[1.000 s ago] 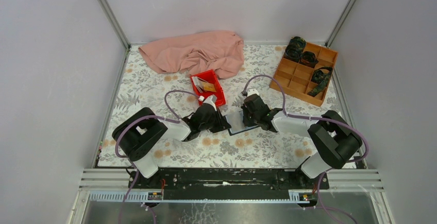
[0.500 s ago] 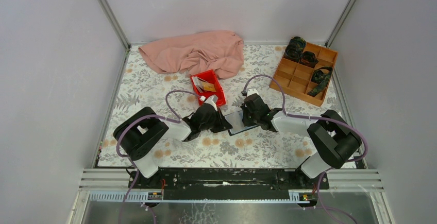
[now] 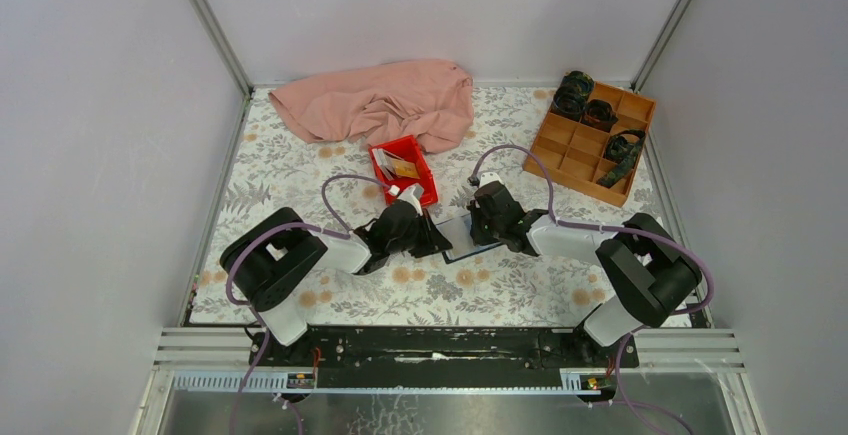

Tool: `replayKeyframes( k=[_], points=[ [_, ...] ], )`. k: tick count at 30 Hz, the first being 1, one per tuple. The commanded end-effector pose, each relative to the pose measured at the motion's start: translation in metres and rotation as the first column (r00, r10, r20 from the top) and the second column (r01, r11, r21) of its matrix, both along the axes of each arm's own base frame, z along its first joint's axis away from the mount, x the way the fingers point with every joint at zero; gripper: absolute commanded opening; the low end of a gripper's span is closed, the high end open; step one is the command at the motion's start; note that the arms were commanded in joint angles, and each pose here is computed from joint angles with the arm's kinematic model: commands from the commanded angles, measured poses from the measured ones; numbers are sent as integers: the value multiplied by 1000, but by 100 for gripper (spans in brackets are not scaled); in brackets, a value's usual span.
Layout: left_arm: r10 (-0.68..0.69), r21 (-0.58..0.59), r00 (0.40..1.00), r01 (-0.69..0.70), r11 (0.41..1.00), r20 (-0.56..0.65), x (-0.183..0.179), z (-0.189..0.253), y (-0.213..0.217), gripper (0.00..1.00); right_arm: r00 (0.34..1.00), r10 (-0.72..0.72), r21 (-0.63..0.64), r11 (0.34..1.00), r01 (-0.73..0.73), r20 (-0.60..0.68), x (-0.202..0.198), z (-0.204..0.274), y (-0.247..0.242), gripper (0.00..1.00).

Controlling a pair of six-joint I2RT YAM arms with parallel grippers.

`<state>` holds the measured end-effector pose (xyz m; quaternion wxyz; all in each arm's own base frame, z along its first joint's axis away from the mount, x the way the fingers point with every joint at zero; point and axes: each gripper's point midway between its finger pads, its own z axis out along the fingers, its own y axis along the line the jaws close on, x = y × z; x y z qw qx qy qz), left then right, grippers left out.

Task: Take the credit cards out of the card holder

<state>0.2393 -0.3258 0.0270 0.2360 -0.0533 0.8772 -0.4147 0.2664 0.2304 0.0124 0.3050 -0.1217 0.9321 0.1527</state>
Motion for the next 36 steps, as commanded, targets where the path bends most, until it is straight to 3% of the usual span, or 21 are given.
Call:
replayKeyframes(
  k=[1, 18, 22, 26, 28, 30, 34, 36],
  points=[
    [-8, -123, 992, 24, 992, 124, 18, 46, -23, 8, 996, 56, 27, 998, -55, -72, -21, -8, 6, 0],
    [-15, -117, 988, 33, 993, 153, 27, 55, -31, 8, 1000, 8, 26, 1000, -7, -16, -16, 12, -2, 1],
    [-18, -115, 988, 36, 993, 153, 29, 54, -33, 8, 998, -40, 31, 999, 39, 39, -11, 32, -10, 9],
    [-21, -115, 988, 39, 993, 153, 30, 54, -35, 8, 993, -66, 47, 997, 62, 99, -8, 54, -17, 29],
    [-22, -114, 988, 40, 993, 150, 30, 53, -35, 8, 991, -63, 47, 997, 57, 117, -7, 60, -18, 31],
    [-21, -111, 989, 38, 993, 147, 29, 51, -33, 8, 993, -46, 43, 998, 41, 111, -8, 59, -16, 28],
    [4, -106, 988, 13, 994, 153, 23, 51, -20, 7, 997, -19, 40, 999, 16, 71, -10, 46, -10, 1],
    [24, -93, 987, -10, 996, 156, 18, 49, -10, 7, 998, 0, 50, 999, -3, 56, -11, 42, -5, 0]
  ],
)
